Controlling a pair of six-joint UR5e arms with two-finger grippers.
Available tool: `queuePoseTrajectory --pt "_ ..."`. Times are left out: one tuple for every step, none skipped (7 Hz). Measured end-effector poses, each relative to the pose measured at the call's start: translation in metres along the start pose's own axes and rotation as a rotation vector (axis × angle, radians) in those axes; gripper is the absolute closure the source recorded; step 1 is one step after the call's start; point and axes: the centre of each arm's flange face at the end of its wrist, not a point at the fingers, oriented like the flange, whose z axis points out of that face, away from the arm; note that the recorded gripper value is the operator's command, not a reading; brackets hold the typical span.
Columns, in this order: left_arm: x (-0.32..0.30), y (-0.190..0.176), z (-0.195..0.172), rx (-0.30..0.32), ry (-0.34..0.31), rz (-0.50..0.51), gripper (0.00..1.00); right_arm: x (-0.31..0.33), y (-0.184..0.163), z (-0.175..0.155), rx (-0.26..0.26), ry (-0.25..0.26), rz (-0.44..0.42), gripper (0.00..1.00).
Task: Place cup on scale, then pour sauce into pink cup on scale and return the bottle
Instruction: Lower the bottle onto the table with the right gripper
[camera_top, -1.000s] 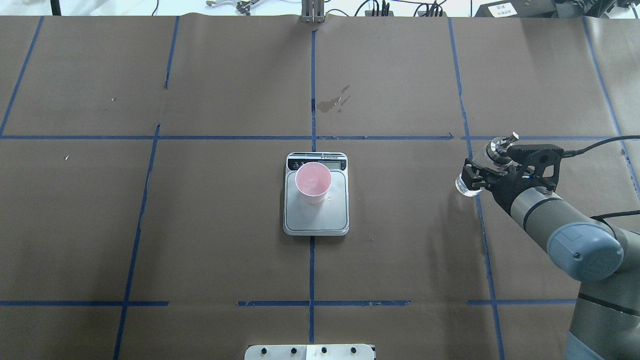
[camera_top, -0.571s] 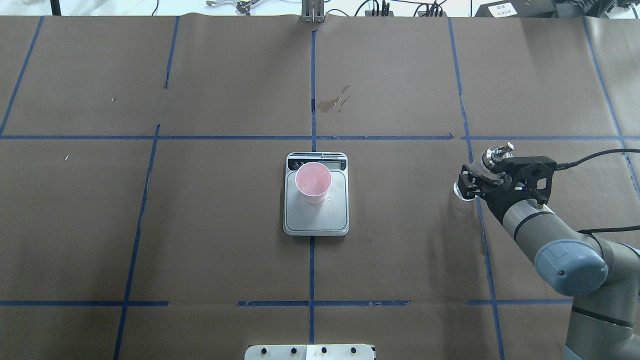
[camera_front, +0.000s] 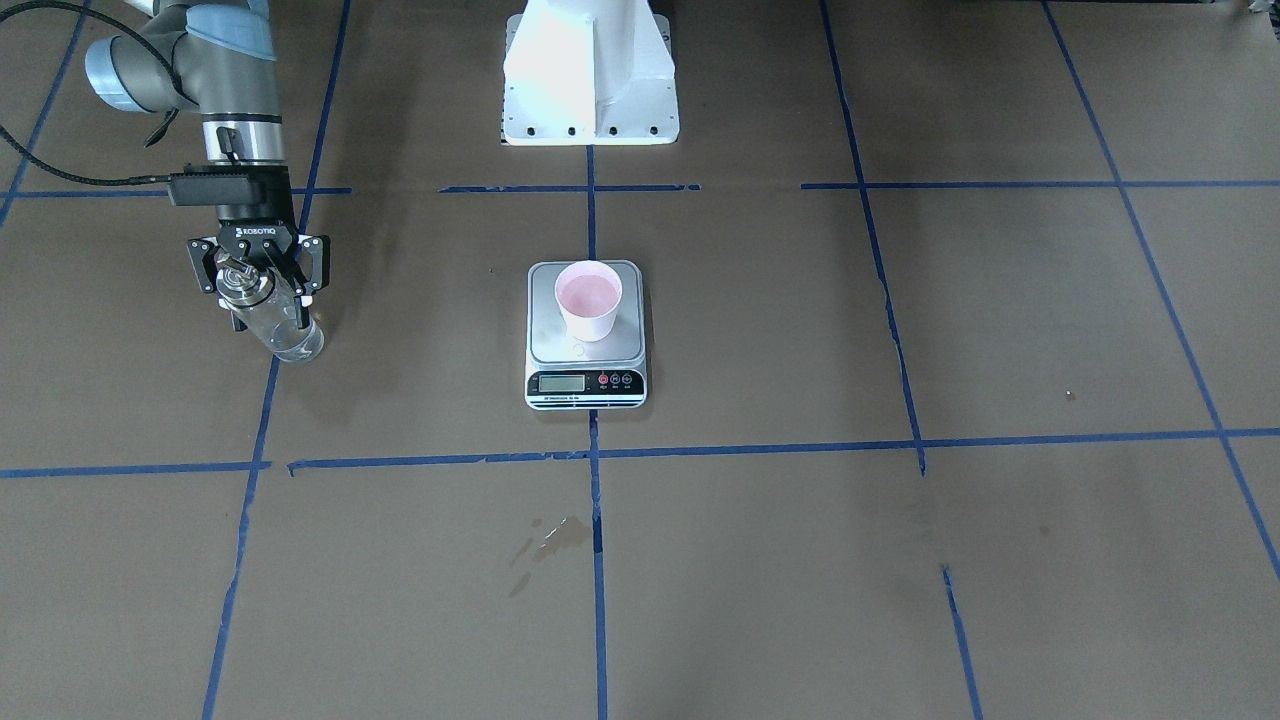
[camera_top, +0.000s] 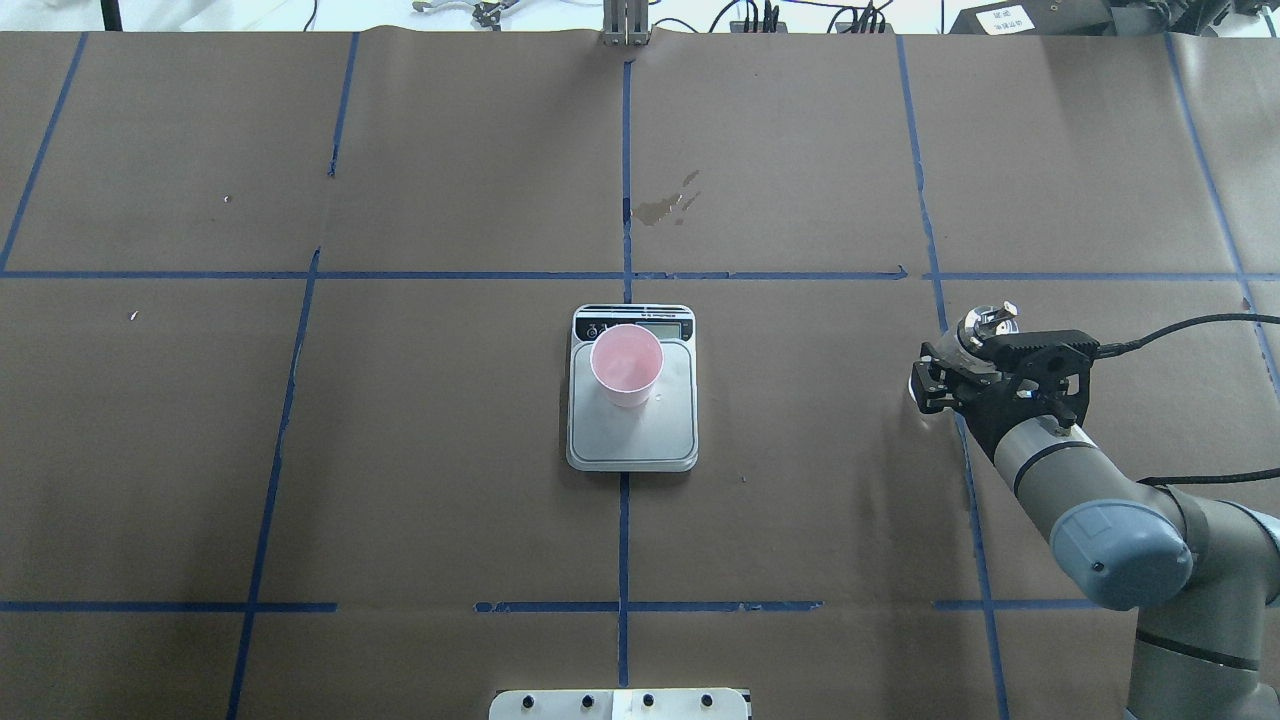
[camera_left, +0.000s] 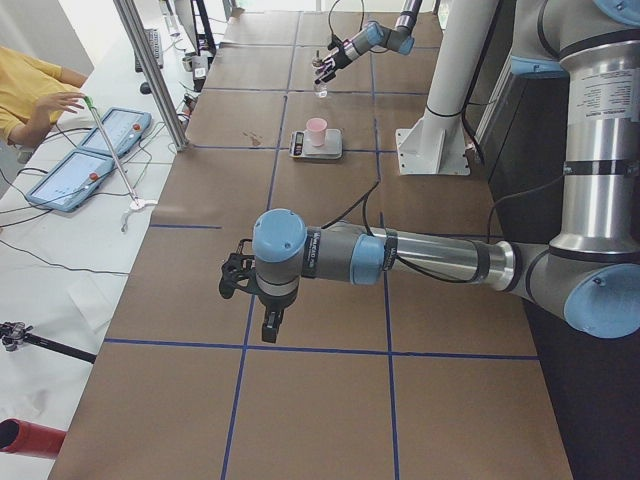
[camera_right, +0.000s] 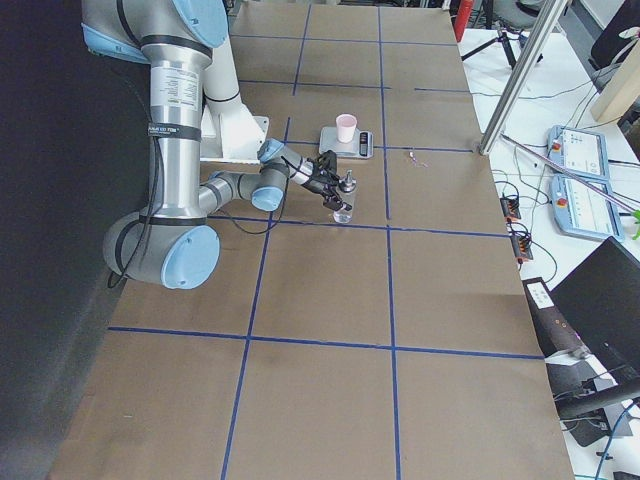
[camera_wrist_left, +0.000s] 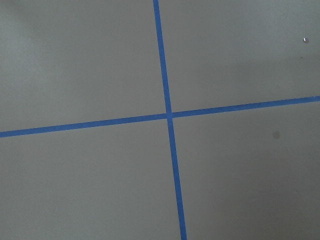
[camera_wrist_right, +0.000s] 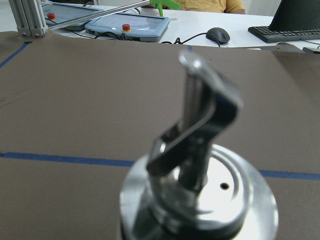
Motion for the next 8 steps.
queuePoseTrajectory --pt "0.0 0.0 0.0 0.0 0.0 0.0 0.0 -0.0008 0.0014 -0.0001 0.002 0.003 -0.004 0.35" --pt "-0.0001 0.0 0.0 0.0 -0.001 0.001 0.0 -0.0016 0.0024 -0.0004 0.005 0.004 -0.007 0.18" --pt "-0.0001 0.0 0.0 0.0 0.0 0.001 0.0 -0.0023 0.0034 -0.0007 0.007 0.004 -0.009 0.0" --pt "0.0 0.0 0.0 0.0 0.0 0.001 0.0 -0.003 0.0047 -0.001 0.008 0.004 -0.011 0.0" --pt "-0.0001 0.0 0.0 0.0 0.0 0.001 0.0 -0.0035 0.0056 -0.0014 0.008 0.003 -0.012 0.0" --pt "-0.0001 0.0 0.0 0.0 -0.001 0.001 0.0 -0.0039 0.0061 -0.0016 0.008 0.003 -0.013 0.0" --pt "-0.0001 0.0 0.0 0.0 0.0 0.0 0.0 -0.0044 0.0066 -0.0019 0.008 0.001 -0.013 0.0" --pt "0.0 0.0 -0.0001 0.0 0.0 0.0 0.0 -0.0048 0.0077 -0.0023 0.006 0.0 -0.014 0.0"
